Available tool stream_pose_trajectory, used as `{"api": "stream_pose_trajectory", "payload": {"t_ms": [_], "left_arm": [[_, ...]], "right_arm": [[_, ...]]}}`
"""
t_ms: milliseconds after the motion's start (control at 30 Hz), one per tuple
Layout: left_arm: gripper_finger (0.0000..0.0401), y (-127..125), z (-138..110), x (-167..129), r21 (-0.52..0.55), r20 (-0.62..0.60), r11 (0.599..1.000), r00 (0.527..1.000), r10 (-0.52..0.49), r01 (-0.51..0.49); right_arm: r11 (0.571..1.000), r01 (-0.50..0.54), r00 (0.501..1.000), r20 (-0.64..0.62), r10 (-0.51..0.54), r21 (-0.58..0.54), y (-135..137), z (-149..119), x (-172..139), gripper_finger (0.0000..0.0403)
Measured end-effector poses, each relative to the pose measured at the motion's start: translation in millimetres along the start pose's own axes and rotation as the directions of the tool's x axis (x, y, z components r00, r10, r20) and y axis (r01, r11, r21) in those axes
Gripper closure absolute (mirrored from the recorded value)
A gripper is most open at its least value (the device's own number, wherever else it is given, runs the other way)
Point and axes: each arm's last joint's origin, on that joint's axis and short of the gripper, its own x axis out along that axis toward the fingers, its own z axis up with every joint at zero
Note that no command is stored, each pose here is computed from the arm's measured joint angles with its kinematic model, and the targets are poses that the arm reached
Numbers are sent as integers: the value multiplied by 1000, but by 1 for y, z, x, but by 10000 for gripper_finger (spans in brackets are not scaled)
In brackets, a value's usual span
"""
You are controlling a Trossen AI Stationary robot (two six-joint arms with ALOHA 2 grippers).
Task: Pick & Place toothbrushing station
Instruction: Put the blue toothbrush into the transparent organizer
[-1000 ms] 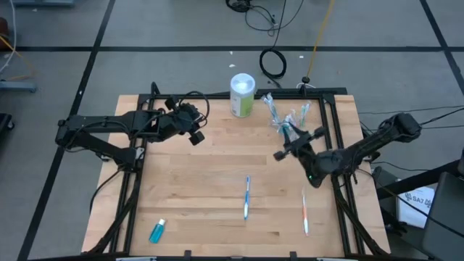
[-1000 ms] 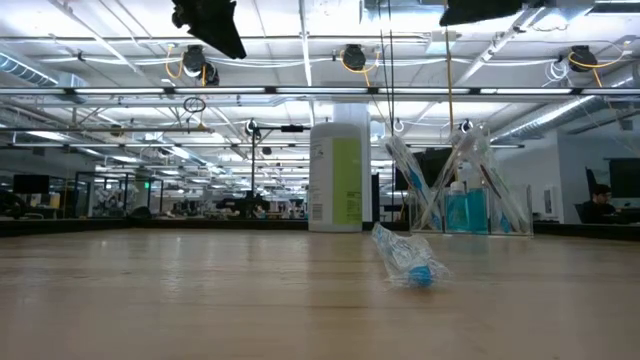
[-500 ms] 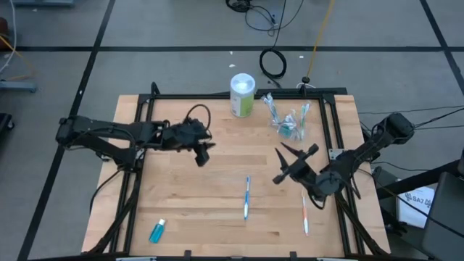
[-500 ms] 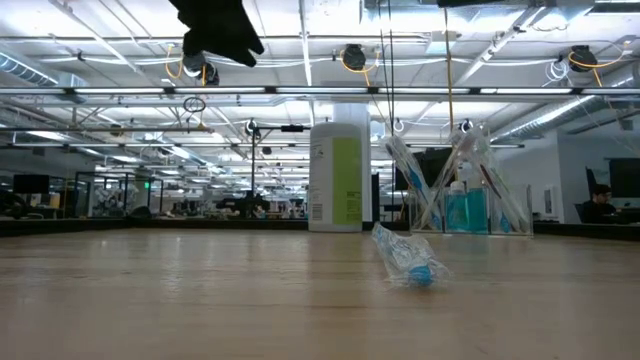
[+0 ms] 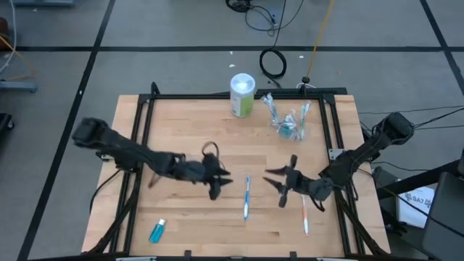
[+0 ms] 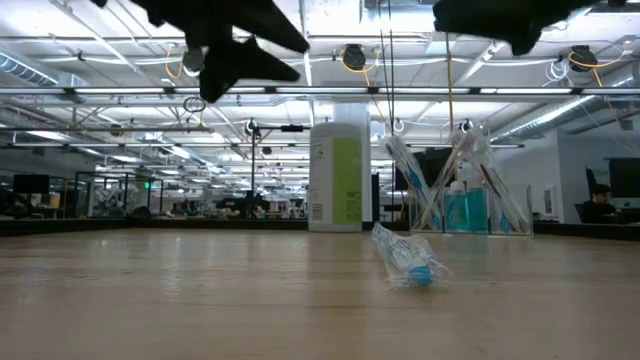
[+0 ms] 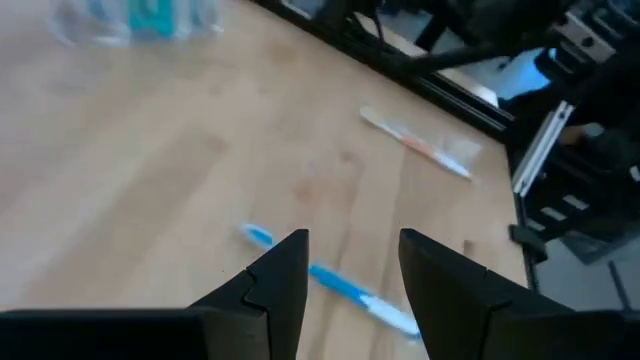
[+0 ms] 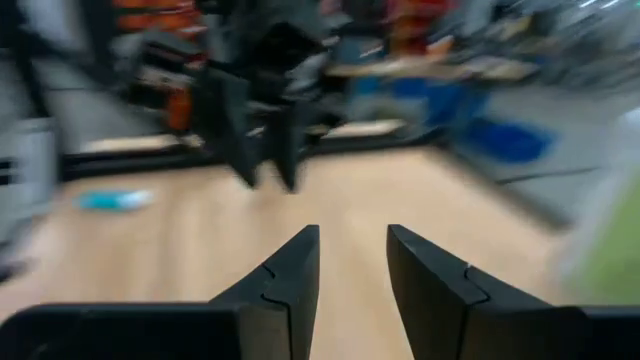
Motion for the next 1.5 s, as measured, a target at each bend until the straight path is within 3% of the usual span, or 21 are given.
{"api": "stream_pose_trajectory", "payload": {"t_ms": [100,200,400,600,800,1000,1100,1500], "left_arm": [[240,-7,-22,28,-15,-4,1000,1000,-24,24],[240,-6,-39,51,-56,13,998,999,-29,30],[240,16,-63,87,-74,-51,995,997,62,-66],[240,16,-59,124,-34,-120,989,983,139,-144],[240,19,-47,127,7,-321,918,869,377,-396],[240,-8,-39,128,-71,-280,941,912,300,-331],[240,-14,-39,127,-98,-241,930,916,322,-353],[240,6,-46,146,-165,-256,908,906,337,-385]], "right_arm": [[988,-121,990,-67,128,95,-6,-18,3,289],[968,-172,970,-141,198,182,-15,-39,2,289],[962,-75,953,-265,146,261,-42,-82,-5,289],[935,57,947,-315,60,349,-68,-106,-6,289],[917,59,939,-333,83,395,-77,-109,-2,289],[921,18,948,-300,108,388,-77,-104,2,289],[920,3,953,-280,116,392,-76,-102,2,289],[921,4,953,-281,114,389,-76,-102,2,289]]}}
